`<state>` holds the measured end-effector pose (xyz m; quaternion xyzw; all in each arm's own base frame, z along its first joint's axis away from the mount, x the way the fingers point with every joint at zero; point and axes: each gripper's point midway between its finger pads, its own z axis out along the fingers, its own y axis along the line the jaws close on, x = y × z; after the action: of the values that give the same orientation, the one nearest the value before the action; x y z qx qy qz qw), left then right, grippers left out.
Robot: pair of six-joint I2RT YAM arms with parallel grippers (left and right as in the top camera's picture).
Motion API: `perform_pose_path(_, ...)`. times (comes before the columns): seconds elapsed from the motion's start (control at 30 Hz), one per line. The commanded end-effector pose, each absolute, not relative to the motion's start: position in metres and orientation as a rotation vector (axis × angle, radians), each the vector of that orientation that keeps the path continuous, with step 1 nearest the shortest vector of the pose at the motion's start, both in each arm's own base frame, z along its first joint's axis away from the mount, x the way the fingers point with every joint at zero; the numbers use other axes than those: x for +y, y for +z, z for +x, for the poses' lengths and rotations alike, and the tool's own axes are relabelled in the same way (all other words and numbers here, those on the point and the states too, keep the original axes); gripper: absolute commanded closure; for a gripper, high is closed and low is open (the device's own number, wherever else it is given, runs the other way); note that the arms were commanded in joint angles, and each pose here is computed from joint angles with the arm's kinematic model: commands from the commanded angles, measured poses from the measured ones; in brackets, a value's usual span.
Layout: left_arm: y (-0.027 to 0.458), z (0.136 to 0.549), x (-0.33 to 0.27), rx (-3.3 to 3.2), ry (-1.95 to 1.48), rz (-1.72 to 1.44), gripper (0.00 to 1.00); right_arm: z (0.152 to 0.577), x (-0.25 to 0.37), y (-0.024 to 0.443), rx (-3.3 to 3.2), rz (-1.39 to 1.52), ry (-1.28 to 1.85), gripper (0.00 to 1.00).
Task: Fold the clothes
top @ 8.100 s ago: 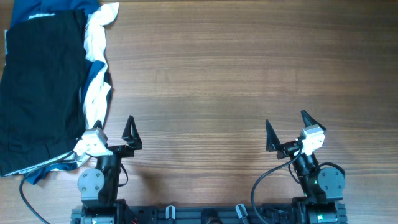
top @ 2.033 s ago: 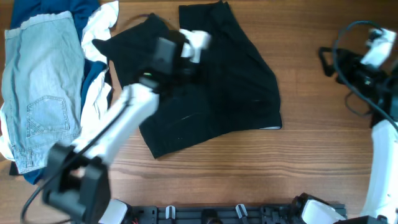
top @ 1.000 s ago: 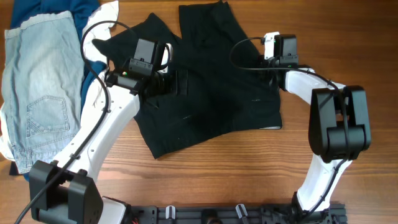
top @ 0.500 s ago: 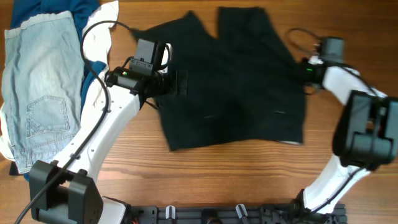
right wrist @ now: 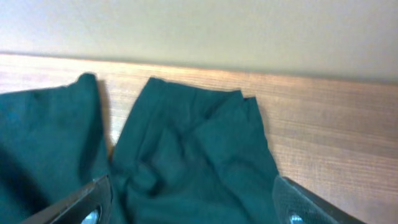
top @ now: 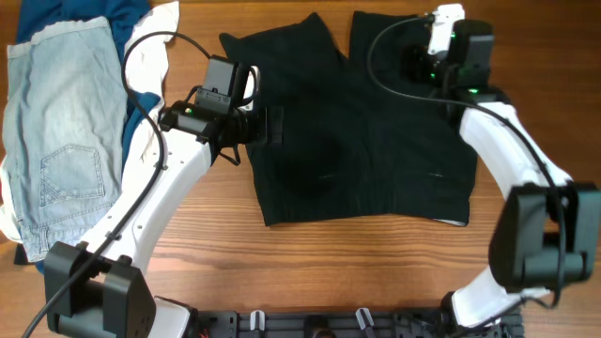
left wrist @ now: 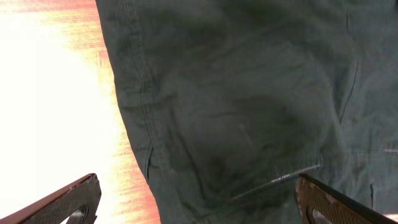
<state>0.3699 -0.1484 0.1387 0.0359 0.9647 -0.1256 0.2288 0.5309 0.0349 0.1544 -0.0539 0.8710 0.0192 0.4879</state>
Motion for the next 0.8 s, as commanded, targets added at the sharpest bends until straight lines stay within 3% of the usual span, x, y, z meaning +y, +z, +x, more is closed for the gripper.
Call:
perform_pose_path(0.0, 0.13, 0.37, -0.139, 2.676, -0.267, 0.088, 0.0, 0.551, 0.024, 0.102, 2.147, -0.12, -0.046, 0.16)
perform_pose_path(0.33, 0.129, 0.368, -0.135, 2.685, -0.241, 0.082, 0.0, 0.596, -0.005, 0.017, 2.226, -0.082, -0.153, 0.14)
perform_pose_path(0.43, 0.129, 0.368, -0.135, 2.685, -0.241, 0.082, 0.0, 0.598, -0.021, 0.011, 2.232, -0.054, -0.17, 0.27)
perform_pose_path(0.77, 0.129, 0.37, -0.131, 2.679, -0.208, 0.073, 0.0, 0.571, -0.12, -0.005, 2.347, 0.166, -0.298, 0.3)
